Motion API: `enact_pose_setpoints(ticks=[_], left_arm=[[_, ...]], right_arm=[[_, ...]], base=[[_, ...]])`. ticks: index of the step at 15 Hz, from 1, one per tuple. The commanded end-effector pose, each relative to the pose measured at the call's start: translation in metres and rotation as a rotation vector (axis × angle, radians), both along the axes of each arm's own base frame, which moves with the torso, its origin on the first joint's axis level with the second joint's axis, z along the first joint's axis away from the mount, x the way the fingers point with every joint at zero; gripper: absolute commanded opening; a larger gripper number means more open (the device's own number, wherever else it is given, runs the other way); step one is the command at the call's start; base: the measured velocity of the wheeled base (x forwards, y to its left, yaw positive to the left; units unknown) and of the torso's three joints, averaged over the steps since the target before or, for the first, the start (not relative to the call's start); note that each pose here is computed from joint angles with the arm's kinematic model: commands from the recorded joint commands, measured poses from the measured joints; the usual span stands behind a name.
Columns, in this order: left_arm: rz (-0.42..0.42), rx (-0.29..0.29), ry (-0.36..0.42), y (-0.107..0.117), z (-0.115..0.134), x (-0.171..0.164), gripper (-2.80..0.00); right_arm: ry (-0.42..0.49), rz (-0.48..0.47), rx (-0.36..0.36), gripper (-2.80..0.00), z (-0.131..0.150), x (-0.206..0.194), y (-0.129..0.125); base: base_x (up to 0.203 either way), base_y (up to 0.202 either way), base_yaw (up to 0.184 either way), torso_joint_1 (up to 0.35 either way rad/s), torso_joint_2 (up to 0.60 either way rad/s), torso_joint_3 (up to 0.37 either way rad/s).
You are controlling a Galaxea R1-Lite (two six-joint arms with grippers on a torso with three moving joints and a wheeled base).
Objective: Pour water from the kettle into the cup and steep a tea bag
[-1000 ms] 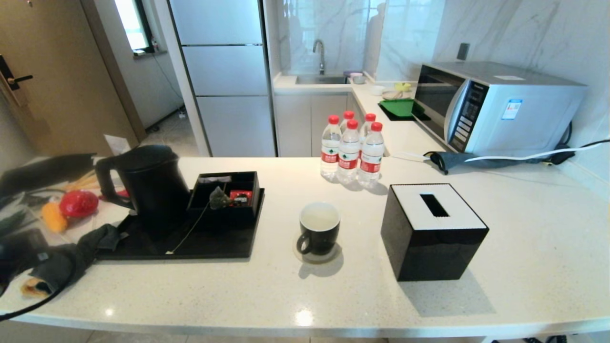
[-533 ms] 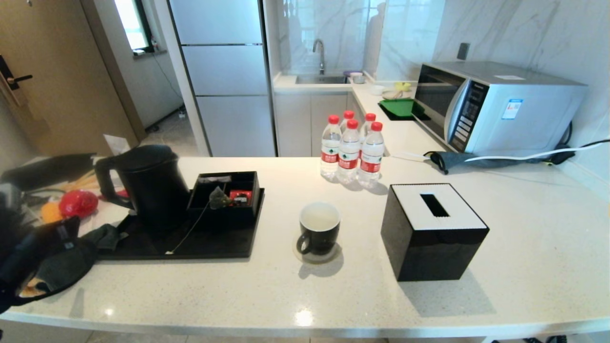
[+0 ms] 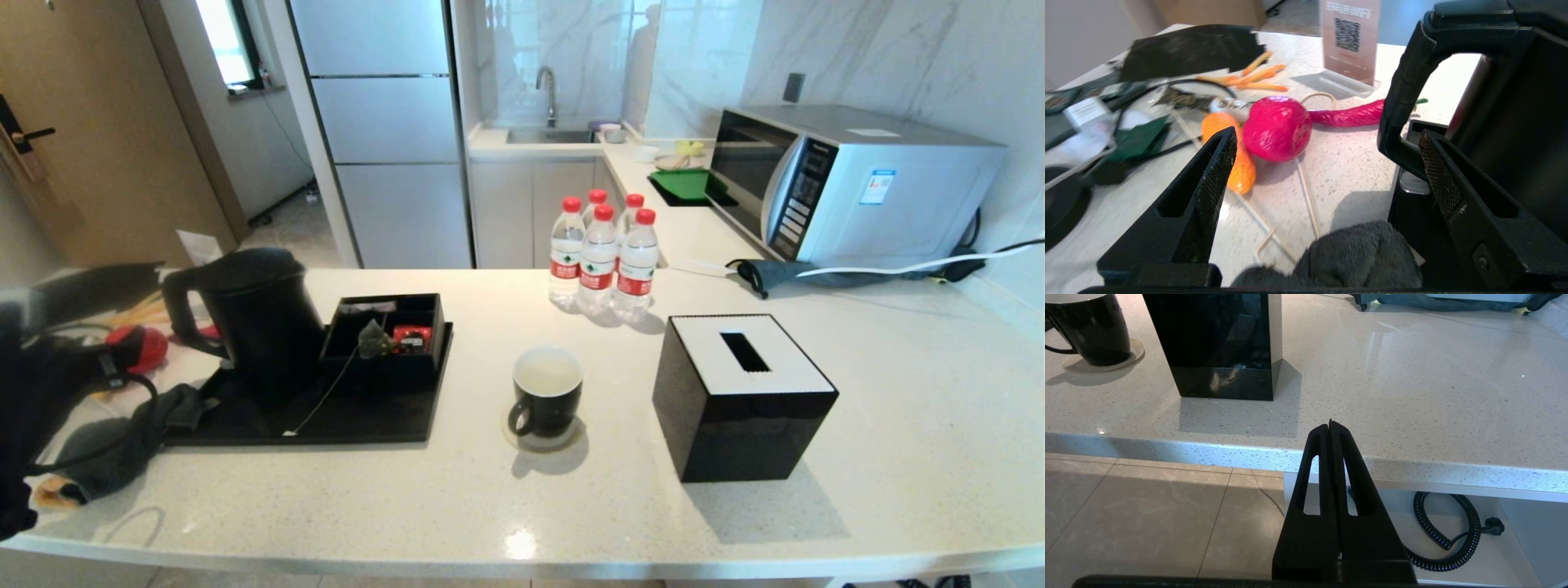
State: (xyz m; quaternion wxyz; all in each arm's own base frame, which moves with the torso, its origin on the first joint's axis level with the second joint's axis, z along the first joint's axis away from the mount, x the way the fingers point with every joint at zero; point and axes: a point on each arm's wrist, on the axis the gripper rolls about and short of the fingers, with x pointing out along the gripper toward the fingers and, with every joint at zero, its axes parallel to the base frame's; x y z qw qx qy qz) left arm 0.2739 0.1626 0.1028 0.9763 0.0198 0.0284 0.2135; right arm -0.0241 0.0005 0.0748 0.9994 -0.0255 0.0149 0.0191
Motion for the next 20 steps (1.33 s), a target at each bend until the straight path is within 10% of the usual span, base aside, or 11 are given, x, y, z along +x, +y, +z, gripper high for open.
enact_pose_setpoints(ticks=[1, 20], left_arm=[[-0.019, -0.001, 0.005, 0.009, -0.01, 0.011, 0.0], [-0.132, 0.054, -0.088, 0.025, -0.037, 0.087, 0.0]], right_arm=[[0.001, 0.001, -0.001, -2.8, 0.0, 0.0, 0.0], [0.001, 0.001, -0.001, -2.8, 0.0, 0.0, 0.0]], base=[[0.0, 0.0, 0.0, 0.0, 0.0, 0.0], [0.0, 0.0, 0.0, 0.0, 0.0, 0.0]])
